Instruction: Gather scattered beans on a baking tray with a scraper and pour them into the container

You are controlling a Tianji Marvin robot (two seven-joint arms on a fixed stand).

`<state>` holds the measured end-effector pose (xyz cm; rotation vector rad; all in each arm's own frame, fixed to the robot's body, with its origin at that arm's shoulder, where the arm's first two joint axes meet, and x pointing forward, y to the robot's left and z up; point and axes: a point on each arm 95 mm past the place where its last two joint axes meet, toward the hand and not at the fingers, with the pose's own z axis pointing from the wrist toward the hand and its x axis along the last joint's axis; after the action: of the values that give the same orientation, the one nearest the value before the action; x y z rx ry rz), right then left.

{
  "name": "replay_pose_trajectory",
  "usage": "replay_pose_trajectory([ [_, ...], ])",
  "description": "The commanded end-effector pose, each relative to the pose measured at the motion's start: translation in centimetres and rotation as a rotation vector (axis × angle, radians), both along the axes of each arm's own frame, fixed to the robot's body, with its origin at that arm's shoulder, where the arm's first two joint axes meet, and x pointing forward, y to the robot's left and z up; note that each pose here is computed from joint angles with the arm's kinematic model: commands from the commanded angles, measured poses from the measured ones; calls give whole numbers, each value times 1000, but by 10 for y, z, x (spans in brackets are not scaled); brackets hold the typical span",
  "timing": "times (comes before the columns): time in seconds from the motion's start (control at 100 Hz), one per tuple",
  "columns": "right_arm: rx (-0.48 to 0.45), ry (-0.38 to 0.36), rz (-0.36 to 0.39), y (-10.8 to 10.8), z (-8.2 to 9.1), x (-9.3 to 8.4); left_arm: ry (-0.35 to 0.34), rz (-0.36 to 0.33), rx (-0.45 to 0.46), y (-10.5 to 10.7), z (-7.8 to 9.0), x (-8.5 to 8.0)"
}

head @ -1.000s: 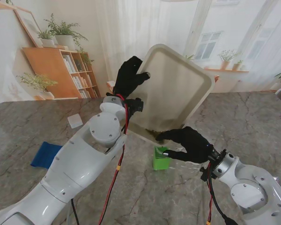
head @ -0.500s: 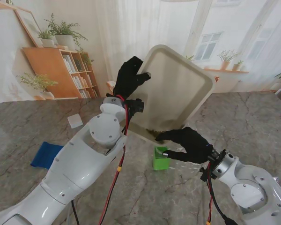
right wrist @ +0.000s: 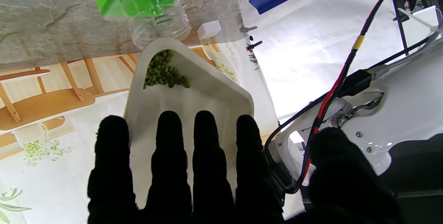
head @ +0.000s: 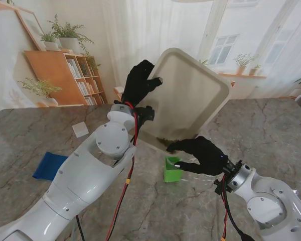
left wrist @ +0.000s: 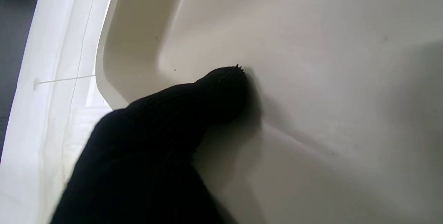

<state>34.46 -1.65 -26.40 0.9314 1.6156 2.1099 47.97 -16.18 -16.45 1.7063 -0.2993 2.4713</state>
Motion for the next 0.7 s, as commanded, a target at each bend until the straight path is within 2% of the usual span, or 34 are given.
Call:
replay_pose_trajectory([
  [0.0,-5,3,12,3,0,-1,-8,-23,-10,-7,4,-4],
  [0.69,-8,-1,20,5,1,-1,-19,-32,-7,-6,5,-7],
])
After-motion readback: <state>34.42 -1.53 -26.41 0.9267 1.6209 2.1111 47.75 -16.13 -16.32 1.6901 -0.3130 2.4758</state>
